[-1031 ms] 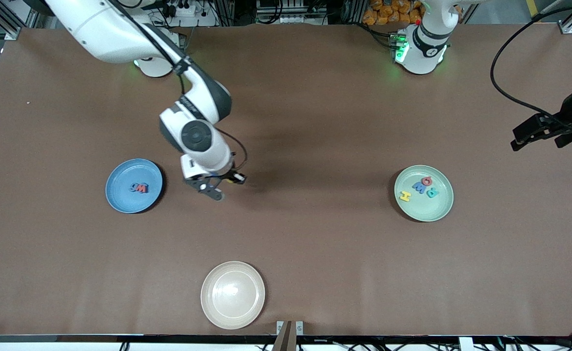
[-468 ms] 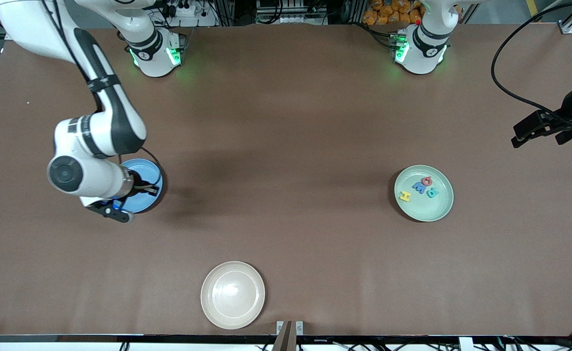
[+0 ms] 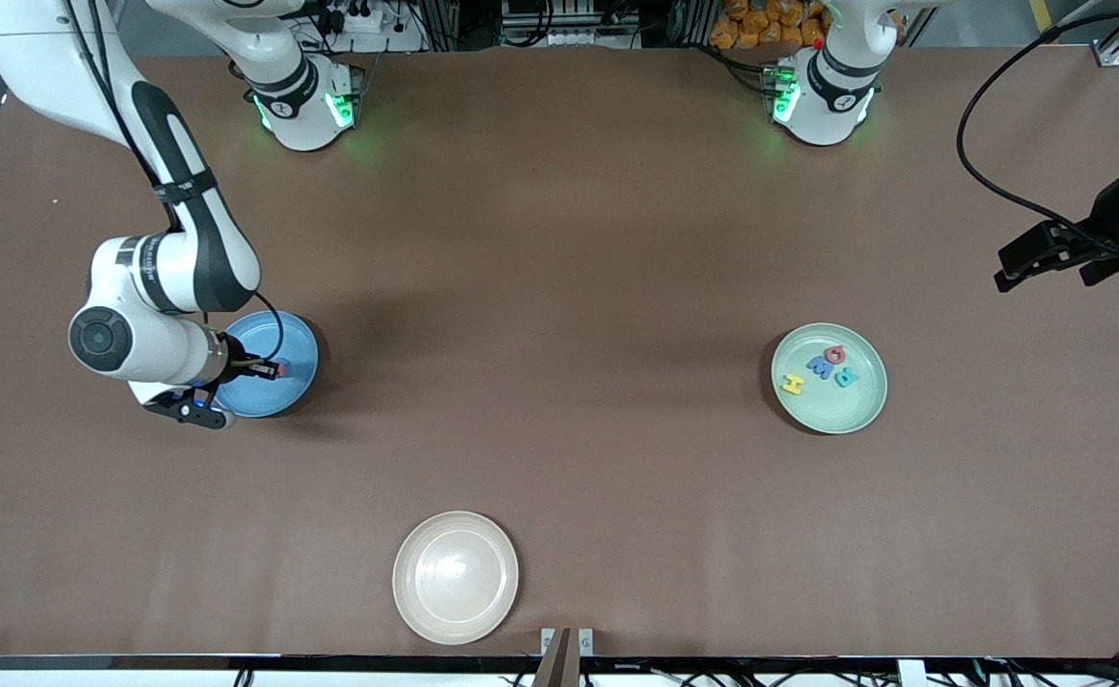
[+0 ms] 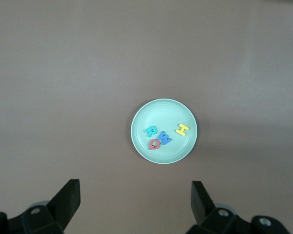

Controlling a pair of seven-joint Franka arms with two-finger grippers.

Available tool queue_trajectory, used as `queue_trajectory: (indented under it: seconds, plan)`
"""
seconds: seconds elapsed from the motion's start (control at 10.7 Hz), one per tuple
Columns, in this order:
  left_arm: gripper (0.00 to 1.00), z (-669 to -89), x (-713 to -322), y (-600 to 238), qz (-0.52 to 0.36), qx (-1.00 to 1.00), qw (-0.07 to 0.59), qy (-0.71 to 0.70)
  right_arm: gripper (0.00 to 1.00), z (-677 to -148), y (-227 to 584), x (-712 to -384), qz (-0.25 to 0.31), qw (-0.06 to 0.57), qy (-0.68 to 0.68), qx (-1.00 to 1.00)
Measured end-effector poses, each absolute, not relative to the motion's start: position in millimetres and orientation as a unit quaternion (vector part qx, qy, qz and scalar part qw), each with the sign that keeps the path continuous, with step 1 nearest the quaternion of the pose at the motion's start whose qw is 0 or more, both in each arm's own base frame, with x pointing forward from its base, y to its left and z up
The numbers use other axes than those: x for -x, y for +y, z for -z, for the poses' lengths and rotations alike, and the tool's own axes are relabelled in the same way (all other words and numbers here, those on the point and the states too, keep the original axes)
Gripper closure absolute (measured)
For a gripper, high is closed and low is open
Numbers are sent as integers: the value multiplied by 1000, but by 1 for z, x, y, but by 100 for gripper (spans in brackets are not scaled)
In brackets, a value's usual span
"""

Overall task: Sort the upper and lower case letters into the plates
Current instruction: 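Carry the yellow u into the blue plate and open the right gripper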

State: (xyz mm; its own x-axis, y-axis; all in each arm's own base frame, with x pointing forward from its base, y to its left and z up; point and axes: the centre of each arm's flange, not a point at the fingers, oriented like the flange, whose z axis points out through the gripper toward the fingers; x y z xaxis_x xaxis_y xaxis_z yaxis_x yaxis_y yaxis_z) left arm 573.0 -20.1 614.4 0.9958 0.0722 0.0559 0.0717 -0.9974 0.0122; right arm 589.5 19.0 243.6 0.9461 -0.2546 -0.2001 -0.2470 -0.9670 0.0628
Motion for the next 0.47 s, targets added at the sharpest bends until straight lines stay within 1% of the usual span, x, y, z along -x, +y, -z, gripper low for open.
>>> queue_trajectory:
  seconds: [0.09, 0.19, 0.37, 0.47]
  plan:
    - [0, -614, -573, -23, -28, -999, 5, 33, 72, -241, 14, -588, 105, 19, -126, -986]
    - [0, -614, -573, -27, -27, -999, 5, 30, 62, -240, 10, -587, 106, 20, -129, -986]
    - [0, -614, -573, -30, -27, -999, 6, 27, 35, -242, 7, -588, 104, 21, -131, -986]
    - [0, -614, -573, -30, -28, -999, 6, 27, 26, -249, 6, -589, 101, 20, -129, -986]
